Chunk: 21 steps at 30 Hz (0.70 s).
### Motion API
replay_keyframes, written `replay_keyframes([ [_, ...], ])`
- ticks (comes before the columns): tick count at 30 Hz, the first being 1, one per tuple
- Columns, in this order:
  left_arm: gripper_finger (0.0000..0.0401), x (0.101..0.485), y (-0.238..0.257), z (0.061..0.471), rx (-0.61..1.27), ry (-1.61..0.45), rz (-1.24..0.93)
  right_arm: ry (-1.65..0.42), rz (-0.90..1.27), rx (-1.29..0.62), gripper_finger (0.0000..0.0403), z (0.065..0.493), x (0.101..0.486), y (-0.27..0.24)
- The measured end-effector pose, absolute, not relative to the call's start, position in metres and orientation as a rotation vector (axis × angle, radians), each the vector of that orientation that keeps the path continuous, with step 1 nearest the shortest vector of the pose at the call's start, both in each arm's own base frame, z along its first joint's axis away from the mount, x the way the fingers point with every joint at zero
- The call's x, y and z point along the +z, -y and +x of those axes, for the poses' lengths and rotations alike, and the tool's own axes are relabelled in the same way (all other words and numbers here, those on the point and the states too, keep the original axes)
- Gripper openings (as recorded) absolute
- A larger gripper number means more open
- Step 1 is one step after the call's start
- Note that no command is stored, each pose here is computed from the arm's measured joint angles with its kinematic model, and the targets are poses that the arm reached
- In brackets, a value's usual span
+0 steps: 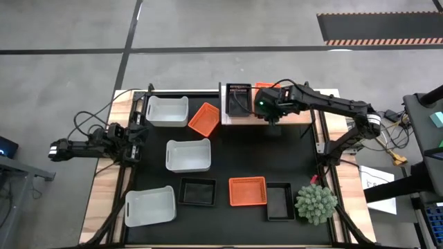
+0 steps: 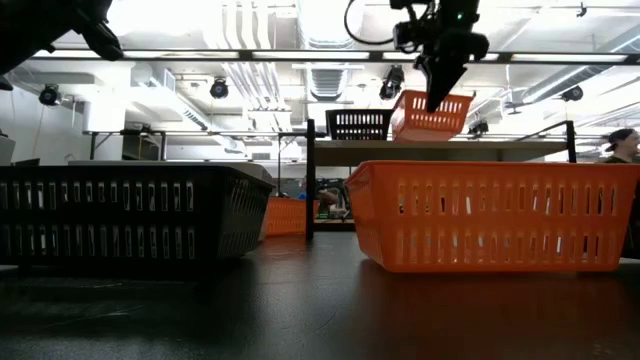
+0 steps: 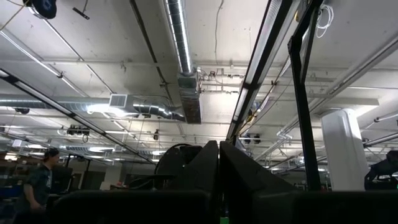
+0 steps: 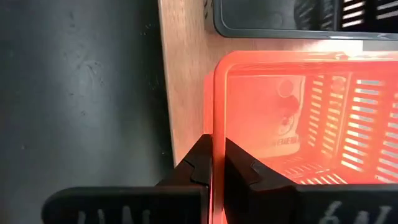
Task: Stack baskets on shelf by color
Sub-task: Put the right orange basket on the shelf
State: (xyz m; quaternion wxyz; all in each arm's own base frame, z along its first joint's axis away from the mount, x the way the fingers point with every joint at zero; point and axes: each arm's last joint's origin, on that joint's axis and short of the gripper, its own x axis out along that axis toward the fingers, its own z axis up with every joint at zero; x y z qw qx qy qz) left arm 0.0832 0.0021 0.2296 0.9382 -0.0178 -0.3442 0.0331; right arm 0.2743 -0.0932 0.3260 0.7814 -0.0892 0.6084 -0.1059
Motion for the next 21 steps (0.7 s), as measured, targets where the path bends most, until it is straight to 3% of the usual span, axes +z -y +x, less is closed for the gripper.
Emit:
replay_keyframes([
  [21, 0.0000, 0.230, -0.002, 0.083, 0.070, 0.703, -0.038, -1.375, -0.214, -0.231, 0.0022, 0.285, 0.310, 0.104],
])
